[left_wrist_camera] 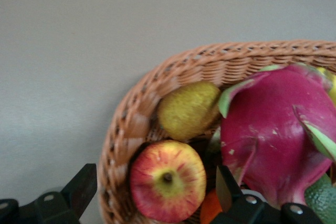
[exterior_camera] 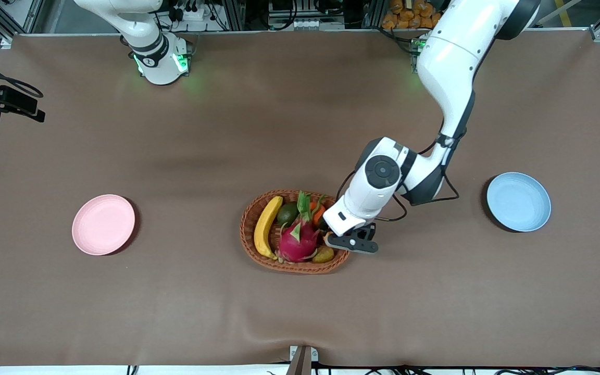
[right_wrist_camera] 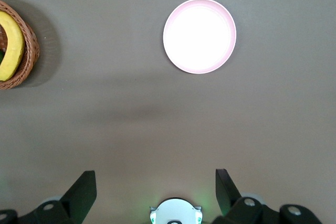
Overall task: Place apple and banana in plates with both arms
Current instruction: 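Lower the left gripper onto the red apple and close it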
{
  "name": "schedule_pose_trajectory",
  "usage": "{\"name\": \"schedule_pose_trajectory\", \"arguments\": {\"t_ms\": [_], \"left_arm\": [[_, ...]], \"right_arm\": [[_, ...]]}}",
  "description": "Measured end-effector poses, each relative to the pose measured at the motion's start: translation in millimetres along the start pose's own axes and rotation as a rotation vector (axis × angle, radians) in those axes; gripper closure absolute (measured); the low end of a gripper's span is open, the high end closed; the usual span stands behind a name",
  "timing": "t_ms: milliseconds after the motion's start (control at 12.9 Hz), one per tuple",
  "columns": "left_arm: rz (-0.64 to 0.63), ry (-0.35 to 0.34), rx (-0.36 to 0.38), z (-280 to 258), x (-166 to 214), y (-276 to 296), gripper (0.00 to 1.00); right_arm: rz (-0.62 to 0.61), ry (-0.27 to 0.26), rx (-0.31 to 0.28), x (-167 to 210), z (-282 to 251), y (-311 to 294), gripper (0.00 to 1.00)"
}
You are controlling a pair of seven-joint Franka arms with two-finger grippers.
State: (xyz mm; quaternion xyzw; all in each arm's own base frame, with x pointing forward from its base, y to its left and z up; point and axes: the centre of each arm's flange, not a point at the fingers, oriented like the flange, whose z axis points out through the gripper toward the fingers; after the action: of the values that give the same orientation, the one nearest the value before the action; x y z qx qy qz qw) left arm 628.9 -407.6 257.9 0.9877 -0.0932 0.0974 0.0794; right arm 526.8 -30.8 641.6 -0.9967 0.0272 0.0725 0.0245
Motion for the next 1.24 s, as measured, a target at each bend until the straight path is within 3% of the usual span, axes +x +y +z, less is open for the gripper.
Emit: {"name": "schedule_pose_trajectory", "arguments": {"t_ms": [1237], "left_arm": [[0.010, -0.026, 0.006, 20, -9, 5, 0.00]], "right_arm": [[-0.005, -0.008, -0.001, 3, 5, -2, 0.00]]}}
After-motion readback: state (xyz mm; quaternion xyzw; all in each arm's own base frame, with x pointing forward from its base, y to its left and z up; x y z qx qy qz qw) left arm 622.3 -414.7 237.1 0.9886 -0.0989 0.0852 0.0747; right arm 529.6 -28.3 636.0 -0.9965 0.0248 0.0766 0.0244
